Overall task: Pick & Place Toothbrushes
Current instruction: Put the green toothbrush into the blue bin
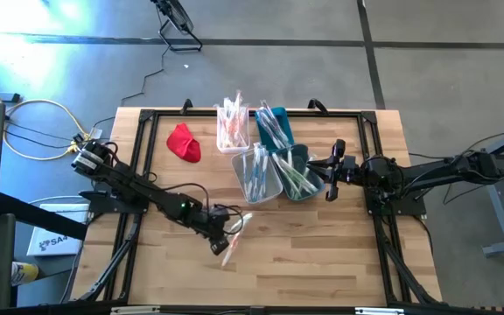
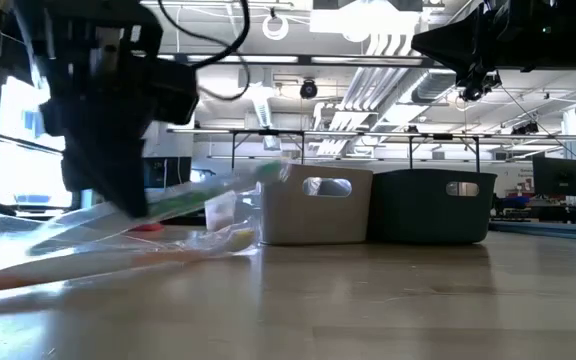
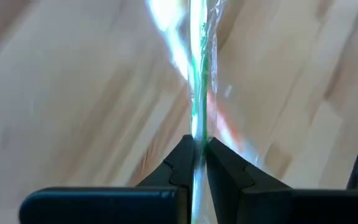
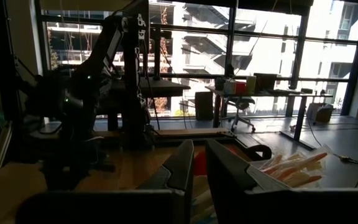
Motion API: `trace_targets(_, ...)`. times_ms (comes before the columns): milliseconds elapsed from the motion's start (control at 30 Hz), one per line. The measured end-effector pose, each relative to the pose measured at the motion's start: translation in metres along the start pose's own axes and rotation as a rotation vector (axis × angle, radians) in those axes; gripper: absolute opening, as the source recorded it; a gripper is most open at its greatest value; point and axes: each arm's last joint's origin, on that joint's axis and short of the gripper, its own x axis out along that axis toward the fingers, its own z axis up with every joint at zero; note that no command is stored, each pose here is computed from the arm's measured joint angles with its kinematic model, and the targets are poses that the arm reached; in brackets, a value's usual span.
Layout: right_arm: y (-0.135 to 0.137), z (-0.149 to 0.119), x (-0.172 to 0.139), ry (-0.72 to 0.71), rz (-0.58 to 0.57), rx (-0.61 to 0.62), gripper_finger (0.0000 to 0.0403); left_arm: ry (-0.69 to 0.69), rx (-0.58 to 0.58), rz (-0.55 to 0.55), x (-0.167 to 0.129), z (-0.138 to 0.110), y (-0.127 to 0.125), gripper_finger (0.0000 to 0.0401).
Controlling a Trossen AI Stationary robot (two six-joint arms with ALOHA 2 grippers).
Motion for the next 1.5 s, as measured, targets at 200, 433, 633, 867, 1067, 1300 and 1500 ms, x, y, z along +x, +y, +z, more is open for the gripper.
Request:
trace_targets(200,0.000,0.000,0.000,0.000,0.000,0.001,0.0035,-0.149,0.193,-0.094,-0.001,0.010,-0.013,0.0026)
trace_targets(433,0.000,0.000,0.000,0.000,0.000,0.009,0.0035,-0.421,0.383,-0.142,-0.008,0.024,-0.029,0.0026)
trace_targets(633,0.000,0.000,0.000,0.001,0.007,0.092,0.0035,-0.627,0.466,-0.112,-0.016,0.043,-0.032,0.0026)
trace_targets(867,0.006,0.000,-0.001,0.003,0.193,0.105,0.0035,-0.764,0.449,-0.065,-0.024,0.079,-0.016,0.0026)
trace_targets(1067,0.008,0.001,-0.001,-0.011,0.274,0.059,0.0035,-0.811,0.428,-0.102,-0.030,0.101,-0.004,0.0026)
trace_targets(1300,0.006,-0.005,0.006,0.000,0.152,0.053,0.0041,-0.873,0.516,-0.170,-0.037,0.111,-0.004,0.0026)
trace_targets(1500,0.010,-0.012,0.019,-0.045,0.193,0.053,0.0097,-0.877,0.541,-0.163,-0.037,0.111,-0.005,0.0026)
